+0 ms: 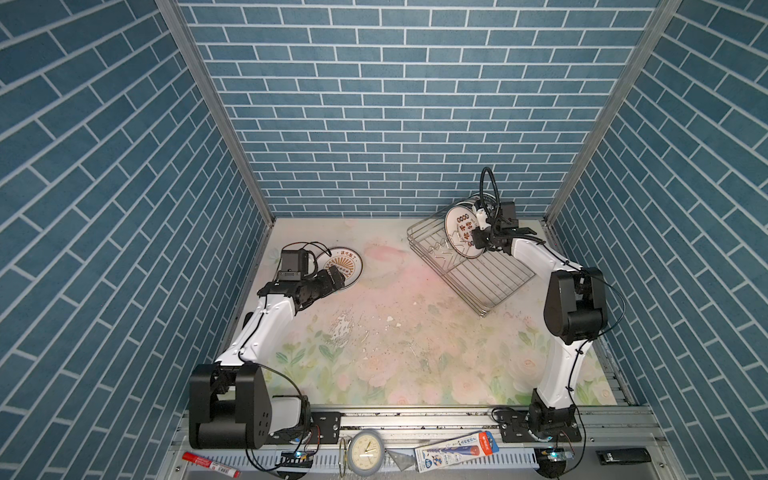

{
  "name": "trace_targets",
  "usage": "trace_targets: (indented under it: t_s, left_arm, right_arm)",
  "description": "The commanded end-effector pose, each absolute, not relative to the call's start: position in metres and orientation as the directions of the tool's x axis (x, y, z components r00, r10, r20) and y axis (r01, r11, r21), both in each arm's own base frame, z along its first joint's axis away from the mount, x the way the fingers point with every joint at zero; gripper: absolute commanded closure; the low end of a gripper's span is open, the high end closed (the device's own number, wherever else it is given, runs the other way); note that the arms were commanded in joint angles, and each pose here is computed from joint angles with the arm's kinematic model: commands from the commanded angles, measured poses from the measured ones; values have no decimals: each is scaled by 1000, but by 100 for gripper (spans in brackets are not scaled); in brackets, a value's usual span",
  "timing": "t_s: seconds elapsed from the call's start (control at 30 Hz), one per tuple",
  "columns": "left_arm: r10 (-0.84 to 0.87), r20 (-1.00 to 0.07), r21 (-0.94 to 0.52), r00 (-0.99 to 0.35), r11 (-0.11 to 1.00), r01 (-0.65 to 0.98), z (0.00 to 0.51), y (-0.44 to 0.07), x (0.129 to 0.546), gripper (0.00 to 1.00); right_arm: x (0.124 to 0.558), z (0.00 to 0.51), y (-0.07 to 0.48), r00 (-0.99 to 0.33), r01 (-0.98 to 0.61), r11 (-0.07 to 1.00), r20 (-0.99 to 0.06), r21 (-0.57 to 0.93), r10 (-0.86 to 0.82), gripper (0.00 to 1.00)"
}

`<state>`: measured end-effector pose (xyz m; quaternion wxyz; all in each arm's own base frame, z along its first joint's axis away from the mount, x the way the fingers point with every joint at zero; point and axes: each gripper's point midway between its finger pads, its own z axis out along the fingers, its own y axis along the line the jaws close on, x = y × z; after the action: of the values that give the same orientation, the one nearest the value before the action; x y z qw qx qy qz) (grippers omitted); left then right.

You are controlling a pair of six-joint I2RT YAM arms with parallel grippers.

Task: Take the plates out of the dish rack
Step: 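Grip the red-lettered plate rim with the right gripper, then lift the red-lettered plate out of the rack toward the left gripper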

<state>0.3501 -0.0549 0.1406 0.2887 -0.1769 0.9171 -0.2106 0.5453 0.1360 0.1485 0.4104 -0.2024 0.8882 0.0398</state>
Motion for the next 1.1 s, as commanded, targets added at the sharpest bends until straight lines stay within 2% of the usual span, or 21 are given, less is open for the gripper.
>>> trace_targets:
  t_s: [0.0, 0.63, 0.8, 1.07]
  left_arm:
    - [-439, -446, -482, -780, 852, -204, 139, -56, 346, 1]
    - [-460, -464, -471, -757, 852, -228, 138, -56, 343, 1]
    - [-429, -448, -497, -784, 849, -181, 135, -68, 344, 1]
    - [-397, -512, -526, -762, 846, -87, 144, -76, 343, 1]
  right_arm:
    - [541, 143, 134, -570, -408, 904, -738, -127, -361, 99]
    - [540, 203, 119, -447, -340, 908, -808, -244, -384, 100]
    - [538, 232, 119, -371, -319, 916, -857, -245, -359, 100]
    - [533, 291, 121, -263, -296, 922, -907, -248, -329, 100]
